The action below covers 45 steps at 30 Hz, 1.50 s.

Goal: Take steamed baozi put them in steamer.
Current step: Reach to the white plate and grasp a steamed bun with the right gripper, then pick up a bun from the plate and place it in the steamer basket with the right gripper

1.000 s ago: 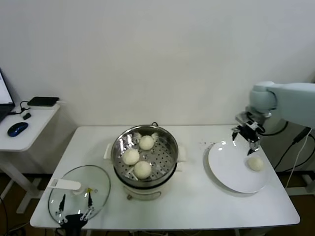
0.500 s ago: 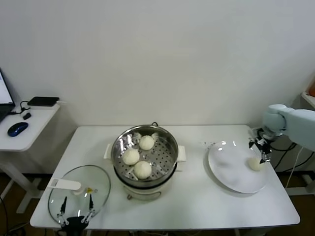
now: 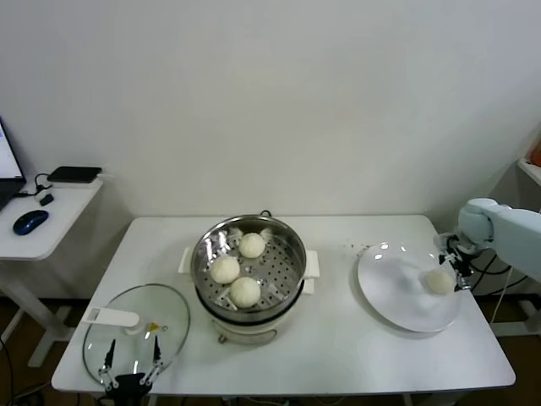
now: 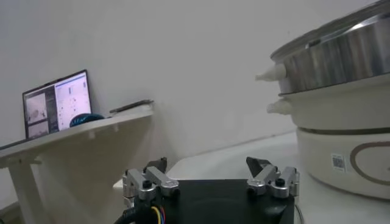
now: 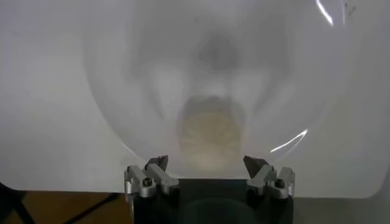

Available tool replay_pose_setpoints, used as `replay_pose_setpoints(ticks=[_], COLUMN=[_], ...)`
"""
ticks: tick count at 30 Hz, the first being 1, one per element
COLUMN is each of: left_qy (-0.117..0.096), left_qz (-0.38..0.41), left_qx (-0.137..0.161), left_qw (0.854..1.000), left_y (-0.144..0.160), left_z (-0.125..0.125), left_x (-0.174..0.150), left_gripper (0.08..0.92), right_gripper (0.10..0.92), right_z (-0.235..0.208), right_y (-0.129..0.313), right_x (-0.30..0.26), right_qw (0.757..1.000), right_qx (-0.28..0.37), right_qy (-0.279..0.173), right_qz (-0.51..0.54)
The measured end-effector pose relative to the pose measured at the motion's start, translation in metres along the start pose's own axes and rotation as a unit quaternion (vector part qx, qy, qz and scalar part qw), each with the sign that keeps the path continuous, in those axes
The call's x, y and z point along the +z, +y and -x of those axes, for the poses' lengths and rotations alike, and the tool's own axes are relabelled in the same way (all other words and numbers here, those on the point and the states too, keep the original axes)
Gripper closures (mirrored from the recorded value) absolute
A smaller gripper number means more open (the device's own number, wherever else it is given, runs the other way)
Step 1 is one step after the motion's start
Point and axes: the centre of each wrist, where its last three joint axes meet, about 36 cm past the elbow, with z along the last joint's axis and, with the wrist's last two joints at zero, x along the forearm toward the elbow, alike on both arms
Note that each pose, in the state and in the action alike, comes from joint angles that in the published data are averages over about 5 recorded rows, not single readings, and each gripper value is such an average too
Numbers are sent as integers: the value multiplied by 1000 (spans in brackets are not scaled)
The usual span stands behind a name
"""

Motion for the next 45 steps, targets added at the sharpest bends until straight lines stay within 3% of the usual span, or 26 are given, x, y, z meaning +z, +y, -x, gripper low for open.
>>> replay_pose_setpoints(ticks=[7,18,25,33,45], left_qy=[-1,-5,-9,-12,-14], left_qz=[2,1,1,-1,-4], left_qx=[-1,-1,-3,-1,1], left_qw=[1000,1000,1000,1000,1000], left_y=[1,0,1,0,-2], left_z=[0,2,2,4,4], left_x=[0,-3,-5,-7,-9], left_gripper=[177,177,177,177,177], right_gripper=[211,385,408,411,411], right_z=[13,12,-6,-70,-217], right_y=[1,2,-1,-19,-41], right_x=[-1,3,2,-21,-85], right_qw=[1000,1000,1000,999,991], right_qx=[-1,6,13,34,72], right_qy=[-3,-7,-11,-36,-114], right_qz=[8,14,17,16,16])
